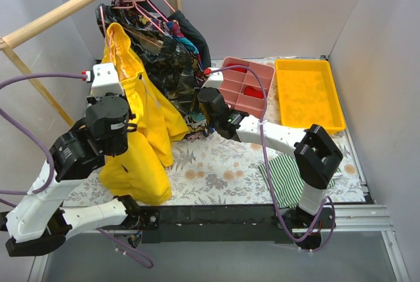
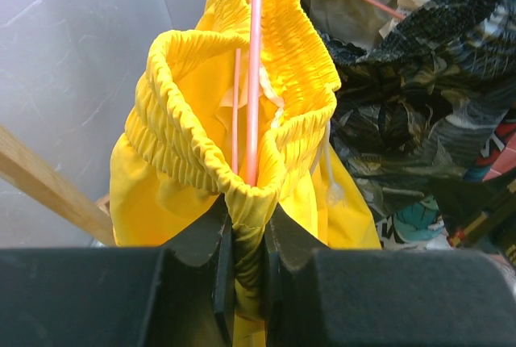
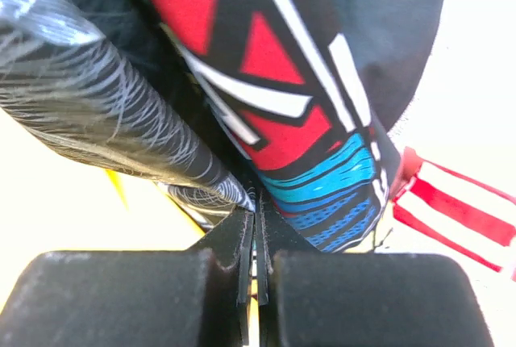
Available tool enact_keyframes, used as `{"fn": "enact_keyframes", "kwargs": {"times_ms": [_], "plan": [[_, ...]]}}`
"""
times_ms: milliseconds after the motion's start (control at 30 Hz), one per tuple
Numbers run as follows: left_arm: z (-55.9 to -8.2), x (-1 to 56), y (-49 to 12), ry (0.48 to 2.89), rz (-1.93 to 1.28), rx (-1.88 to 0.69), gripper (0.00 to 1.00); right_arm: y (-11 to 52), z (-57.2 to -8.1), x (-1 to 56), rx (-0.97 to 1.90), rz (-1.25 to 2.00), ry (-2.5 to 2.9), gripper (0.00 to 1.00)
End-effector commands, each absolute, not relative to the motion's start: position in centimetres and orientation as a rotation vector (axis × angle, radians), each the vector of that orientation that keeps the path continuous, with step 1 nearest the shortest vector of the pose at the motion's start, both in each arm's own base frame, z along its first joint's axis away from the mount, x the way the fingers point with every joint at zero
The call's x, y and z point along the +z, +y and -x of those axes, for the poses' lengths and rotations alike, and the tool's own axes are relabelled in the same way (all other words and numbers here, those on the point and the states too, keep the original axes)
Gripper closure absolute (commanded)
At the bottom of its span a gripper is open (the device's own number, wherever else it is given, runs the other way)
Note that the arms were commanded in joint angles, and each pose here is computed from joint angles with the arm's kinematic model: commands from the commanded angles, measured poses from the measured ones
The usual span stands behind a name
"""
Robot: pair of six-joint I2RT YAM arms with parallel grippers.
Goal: Place the shorts on the hanger
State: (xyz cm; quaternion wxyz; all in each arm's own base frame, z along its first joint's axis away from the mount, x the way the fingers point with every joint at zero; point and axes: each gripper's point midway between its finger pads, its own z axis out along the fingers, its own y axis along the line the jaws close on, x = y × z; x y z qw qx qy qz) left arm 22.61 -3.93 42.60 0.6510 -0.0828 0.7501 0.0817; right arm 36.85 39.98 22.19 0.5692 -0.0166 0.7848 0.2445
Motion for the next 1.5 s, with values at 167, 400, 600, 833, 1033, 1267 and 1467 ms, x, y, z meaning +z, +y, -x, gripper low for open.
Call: {"fn": "enact_keyframes", "kwargs": {"times_ms": [167,400,600,833,1033,1267,1467], "plan": [[-24.5,47.6,-2.9,1.512,0.360,0.321,1.00,38.8,-37.1,24.2,0.576,0.068,1.828,0.99],[-28.5,47.0,-2.4,1.527,0.383,0.366,1.00,39.1,-36.9,24.1,0.581,0.098,1.848,0.99],[-30.8,47.0,0.0,1.524,0.455,0.369,1.00,39.4,-36.7,24.7,0.596,0.114,1.848,0.99],[-32.0,47.7,1.3,1.497,0.497,0.364,1.00,39.8,-36.7,24.9,0.602,0.131,1.852,0.99],[-33.1,45.0,2.3,1.560,0.506,0.358,1.00,39.8,-36.5,24.7,0.612,0.134,1.861,0.99],[-33.3,43.1,1.5,1.616,0.487,0.305,0.99,40.0,-35.9,25.4,0.649,0.153,1.858,0.85],[-33.1,42.5,1.2,1.638,0.475,0.285,0.85,40.4,-35.0,26.6,0.720,0.170,1.844,0.52]]}}
